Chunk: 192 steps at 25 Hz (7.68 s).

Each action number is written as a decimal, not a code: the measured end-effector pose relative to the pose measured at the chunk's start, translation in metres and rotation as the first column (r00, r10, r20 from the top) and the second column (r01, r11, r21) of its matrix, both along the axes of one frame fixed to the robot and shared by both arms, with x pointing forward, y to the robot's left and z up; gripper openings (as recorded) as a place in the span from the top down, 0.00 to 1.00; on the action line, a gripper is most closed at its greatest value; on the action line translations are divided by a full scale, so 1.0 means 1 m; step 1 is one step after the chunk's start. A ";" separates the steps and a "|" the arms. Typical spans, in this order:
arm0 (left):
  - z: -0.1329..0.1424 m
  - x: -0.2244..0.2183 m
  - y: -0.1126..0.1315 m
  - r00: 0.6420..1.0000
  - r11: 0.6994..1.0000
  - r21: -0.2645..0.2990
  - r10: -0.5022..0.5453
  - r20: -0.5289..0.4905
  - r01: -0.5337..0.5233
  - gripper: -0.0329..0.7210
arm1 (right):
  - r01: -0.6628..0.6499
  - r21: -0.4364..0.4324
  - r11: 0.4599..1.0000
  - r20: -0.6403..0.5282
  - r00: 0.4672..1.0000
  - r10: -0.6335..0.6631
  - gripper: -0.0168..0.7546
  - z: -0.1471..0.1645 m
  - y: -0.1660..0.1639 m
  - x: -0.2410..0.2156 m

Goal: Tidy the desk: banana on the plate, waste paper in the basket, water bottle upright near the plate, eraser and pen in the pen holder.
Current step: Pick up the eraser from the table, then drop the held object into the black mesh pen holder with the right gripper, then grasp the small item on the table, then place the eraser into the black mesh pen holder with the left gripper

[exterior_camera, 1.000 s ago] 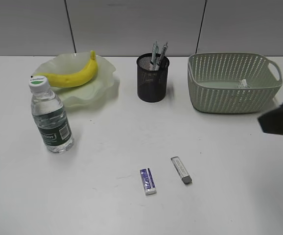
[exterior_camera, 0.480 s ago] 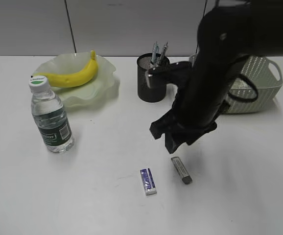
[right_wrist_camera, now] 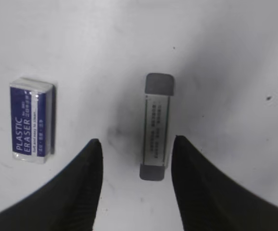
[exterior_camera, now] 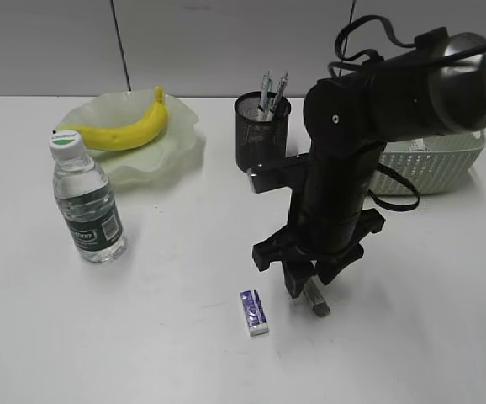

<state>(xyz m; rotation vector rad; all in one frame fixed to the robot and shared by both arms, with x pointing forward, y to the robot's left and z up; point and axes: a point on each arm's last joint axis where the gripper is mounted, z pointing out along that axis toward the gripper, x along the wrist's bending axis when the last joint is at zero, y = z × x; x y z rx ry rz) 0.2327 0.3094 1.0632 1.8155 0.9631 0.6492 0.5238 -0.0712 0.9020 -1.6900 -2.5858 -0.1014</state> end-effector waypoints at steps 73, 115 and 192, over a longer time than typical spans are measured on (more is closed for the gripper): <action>0.000 0.000 0.000 1.000 1.000 -0.002 0.002 -0.001 -0.002 0.55 | 0.006 0.094 0.996 0.479 0.877 -0.050 0.64 0.180 -0.073 0.009; -0.025 0.152 -0.128 0.832 0.997 0.049 -0.017 -0.554 0.053 0.55 | -0.141 0.207 0.968 0.754 0.653 -0.066 0.65 0.160 -0.211 -0.243; -0.097 0.448 -0.303 0.883 0.950 -0.140 0.197 -0.426 -0.280 0.71 | -0.197 0.266 0.943 0.861 0.488 -0.141 0.65 0.155 -0.236 -0.288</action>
